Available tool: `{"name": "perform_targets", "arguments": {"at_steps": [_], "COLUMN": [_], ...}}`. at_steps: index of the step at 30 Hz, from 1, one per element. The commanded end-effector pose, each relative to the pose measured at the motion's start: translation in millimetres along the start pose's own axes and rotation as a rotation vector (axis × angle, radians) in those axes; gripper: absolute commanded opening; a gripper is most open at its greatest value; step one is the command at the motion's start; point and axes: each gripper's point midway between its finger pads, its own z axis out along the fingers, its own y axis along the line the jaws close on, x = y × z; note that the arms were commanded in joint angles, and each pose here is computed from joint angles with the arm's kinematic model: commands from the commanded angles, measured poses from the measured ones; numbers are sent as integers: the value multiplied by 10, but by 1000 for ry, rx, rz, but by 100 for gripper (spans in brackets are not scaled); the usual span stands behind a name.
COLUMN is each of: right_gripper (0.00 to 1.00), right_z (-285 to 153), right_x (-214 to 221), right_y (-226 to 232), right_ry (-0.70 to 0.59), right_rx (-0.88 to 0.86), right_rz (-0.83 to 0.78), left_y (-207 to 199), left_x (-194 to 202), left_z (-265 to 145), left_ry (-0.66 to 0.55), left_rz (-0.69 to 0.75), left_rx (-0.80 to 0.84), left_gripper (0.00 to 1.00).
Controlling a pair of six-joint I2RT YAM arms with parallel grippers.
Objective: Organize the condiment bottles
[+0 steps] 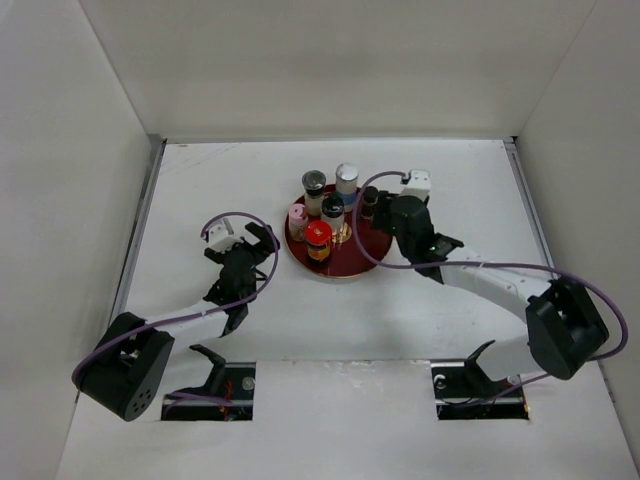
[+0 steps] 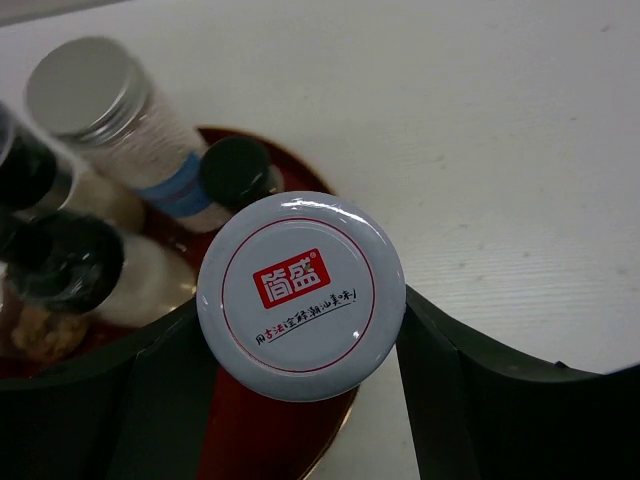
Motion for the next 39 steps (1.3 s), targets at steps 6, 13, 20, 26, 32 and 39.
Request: {"name": "perform_targets", "arguments": {"at_steps": [6,13,20,26,32,39], "right_gripper": [53,55,61,89,100,100], "right_z": [-58,133,230,200,-150,-588], "right_x": [-38,131,295,302,-60,-383], "right_y": [819,989,1018,989,906,357], "right_ry": [-75,-65,-54,-51,-117,-237], "right_rx": [-178,-201,-199,-192,-210,-108], "right_rz": [-21,-52,-66,-74,-39,60], "left_y": [-139,-138,-142,-82,8,-213], "left_x": [-262,-264,-272,-251,-279,-492], "left_z": [34,34,28,59,78,29], "left_ry": [-78,-79,-82,-75,-73,-57], "left_rz": [-59,-63,-83,-73,-61,-53], "left_rx": [16,15,16,-15,-86,-66], "left_gripper": [100,100,100,100,100,100]}}
